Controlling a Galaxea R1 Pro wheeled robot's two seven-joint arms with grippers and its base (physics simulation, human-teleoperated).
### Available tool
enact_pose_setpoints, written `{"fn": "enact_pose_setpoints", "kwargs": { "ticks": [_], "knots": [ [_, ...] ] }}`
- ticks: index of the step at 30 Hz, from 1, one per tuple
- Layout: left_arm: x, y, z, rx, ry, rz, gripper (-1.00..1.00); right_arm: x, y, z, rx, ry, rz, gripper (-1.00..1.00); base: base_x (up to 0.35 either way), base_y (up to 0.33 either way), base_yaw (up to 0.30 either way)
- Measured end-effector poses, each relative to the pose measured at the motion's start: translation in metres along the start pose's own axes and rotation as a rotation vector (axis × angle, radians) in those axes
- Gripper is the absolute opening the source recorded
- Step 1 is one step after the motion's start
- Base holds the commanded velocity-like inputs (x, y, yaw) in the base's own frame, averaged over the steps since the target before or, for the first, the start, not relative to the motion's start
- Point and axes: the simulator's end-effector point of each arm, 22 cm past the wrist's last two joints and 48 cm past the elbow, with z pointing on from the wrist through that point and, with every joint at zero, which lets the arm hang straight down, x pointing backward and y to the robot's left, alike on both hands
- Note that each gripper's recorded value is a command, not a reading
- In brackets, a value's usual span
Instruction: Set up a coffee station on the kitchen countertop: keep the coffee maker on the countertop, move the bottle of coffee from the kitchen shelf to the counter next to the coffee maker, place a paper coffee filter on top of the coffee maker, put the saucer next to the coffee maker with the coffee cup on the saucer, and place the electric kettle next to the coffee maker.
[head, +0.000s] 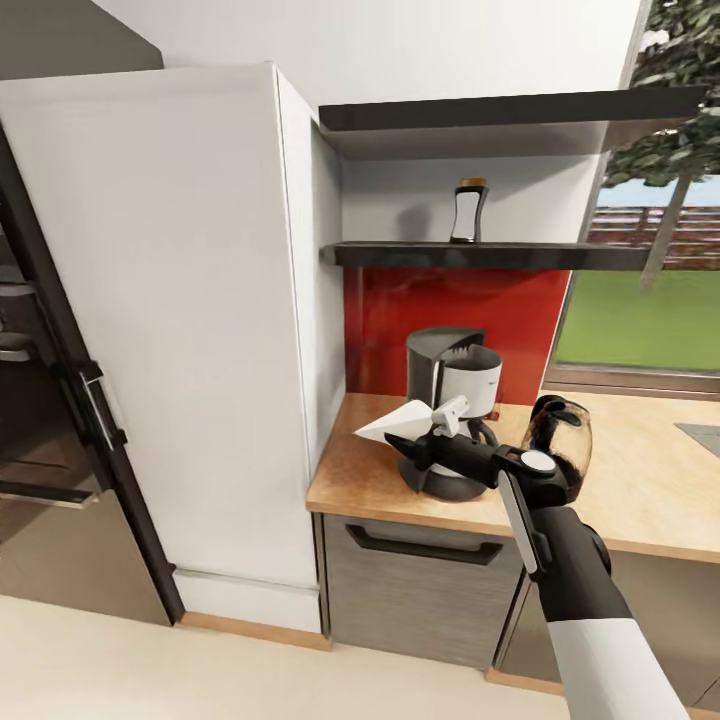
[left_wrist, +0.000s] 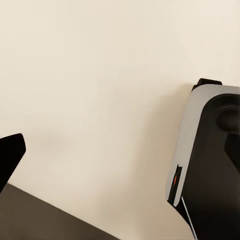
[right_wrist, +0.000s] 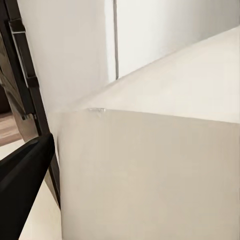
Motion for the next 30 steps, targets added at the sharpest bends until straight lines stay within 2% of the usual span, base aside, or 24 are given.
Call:
{"fn": "enact_pose_setpoints", "kwargs": {
  "ticks": [11,22,30],
  "knots": [
    [0.0,0.0002,0.0,-0.001,0.0,-0.002,1.0,0.0,0.0,0.0,0.0,0.0,0.0,-1.0,0.0,0.224,0.0],
    [0.0,0.0002,0.0,-0.001,0.0,-0.003,1.0,0.0002,0.0001,0.0001,0.0,0.0,0.0,-1.0,0.0,0.013,-0.012],
    [0.0,0.0001,0.0,-0.001,0.0,-0.003,1.0,0.0004,0.0002,0.0001,-0.001,0.001,0.001,-1.0,0.0,0.0,-0.218]
  ]
}}
